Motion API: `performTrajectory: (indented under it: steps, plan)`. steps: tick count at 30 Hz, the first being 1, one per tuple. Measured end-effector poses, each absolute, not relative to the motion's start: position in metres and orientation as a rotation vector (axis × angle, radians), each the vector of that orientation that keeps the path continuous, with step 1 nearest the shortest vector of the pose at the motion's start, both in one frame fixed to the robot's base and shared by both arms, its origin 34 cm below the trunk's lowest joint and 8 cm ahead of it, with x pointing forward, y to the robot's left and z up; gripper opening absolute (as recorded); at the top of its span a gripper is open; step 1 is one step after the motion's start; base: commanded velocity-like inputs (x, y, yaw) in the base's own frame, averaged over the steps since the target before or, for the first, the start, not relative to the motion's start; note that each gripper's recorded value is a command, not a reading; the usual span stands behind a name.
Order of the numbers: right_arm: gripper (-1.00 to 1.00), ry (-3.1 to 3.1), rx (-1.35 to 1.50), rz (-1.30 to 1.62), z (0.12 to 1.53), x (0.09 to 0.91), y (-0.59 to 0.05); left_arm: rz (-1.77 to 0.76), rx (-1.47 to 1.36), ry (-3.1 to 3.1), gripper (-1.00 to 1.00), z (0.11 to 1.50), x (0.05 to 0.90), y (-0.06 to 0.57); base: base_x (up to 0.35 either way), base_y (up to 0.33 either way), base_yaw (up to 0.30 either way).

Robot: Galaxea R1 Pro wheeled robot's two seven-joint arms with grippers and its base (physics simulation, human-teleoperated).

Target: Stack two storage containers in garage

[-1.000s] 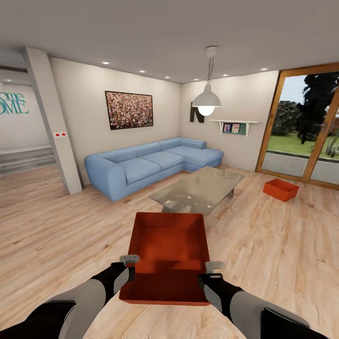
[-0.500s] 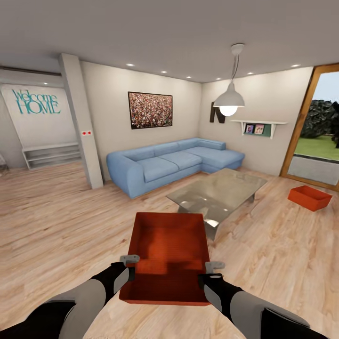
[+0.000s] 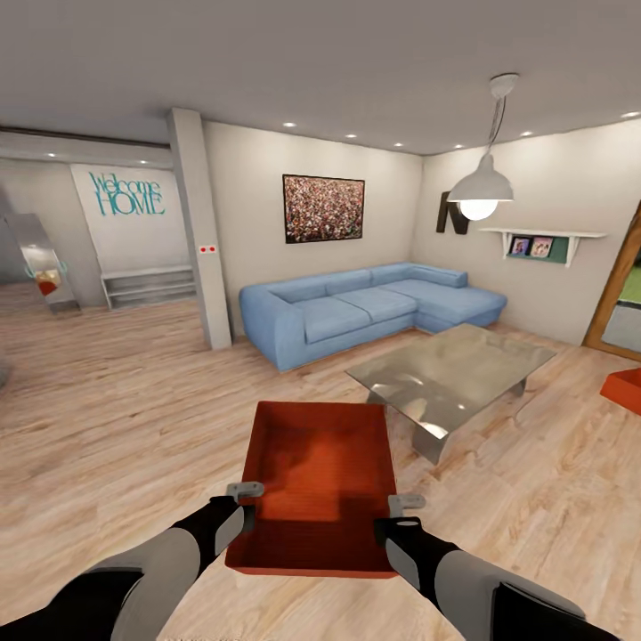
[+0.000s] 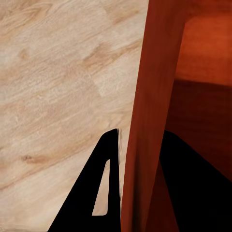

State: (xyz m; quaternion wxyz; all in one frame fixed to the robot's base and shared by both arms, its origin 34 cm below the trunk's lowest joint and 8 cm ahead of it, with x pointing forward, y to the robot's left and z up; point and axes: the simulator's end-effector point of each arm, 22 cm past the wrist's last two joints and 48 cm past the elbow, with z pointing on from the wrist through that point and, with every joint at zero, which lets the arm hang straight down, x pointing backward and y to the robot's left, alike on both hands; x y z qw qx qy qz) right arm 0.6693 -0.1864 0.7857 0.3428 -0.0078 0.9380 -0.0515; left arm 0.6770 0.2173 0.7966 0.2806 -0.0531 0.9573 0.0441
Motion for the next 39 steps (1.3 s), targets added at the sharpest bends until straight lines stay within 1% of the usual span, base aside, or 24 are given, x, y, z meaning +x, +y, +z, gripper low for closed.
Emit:
performTrajectory:
  steps: [39]
  plan:
    - [-1.00,2.438,-0.018,-0.133,0.7859,0.6695,-0.1859,0.117,-0.136,2.565,-1.00,0.7973,0.6779,0.2176,0.000,0.000,0.270]
